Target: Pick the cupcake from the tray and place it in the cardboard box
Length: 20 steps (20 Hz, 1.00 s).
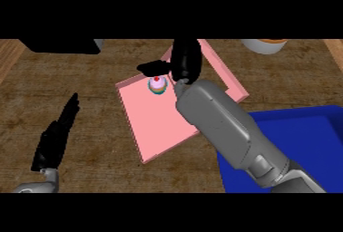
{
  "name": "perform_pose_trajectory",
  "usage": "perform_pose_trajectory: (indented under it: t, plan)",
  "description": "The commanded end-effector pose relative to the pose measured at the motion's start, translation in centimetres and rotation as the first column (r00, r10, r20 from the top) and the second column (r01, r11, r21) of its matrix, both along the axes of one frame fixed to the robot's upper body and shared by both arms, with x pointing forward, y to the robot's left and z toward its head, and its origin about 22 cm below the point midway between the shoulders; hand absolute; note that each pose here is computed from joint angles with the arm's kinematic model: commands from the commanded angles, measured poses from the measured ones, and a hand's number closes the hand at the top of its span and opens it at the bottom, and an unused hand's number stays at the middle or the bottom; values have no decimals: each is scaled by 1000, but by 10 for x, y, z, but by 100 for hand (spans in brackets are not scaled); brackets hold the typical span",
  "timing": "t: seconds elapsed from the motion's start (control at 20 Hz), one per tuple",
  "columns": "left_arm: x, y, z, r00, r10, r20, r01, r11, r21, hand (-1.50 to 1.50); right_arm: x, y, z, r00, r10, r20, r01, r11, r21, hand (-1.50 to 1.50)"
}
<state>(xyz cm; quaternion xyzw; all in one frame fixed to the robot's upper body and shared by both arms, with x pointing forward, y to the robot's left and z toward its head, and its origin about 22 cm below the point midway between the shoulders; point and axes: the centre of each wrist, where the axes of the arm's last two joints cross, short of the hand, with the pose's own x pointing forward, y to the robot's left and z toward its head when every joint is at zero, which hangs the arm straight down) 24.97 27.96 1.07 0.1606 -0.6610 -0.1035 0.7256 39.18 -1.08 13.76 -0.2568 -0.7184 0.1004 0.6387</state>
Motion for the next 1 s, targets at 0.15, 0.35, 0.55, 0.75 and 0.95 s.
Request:
perform_pose_trajectory:
  t: [0.15,0.35,0.55,0.75,0.95]
  plan:
    - [-11,17,19,1000,22,2,-22,1000,-3,0,4,-41,25,987,-115,111,81,958,274,-150]
    - [-9,16,-2,998,60,-6,-60,998,2,0,-1,-105,9,968,-217,124,175,943,283,-150]
    - [-11,18,5,997,76,7,-76,997,3,0,-20,-163,3,953,-276,121,226,921,318,-150]
    - [-22,7,-1,999,45,-11,-45,999,-6,0,-53,-226,10,961,-240,134,192,935,298,-150]
    - [-17,22,2,998,61,6,-61,998,2,0,-77,-278,19,970,-202,136,157,945,287,-150]
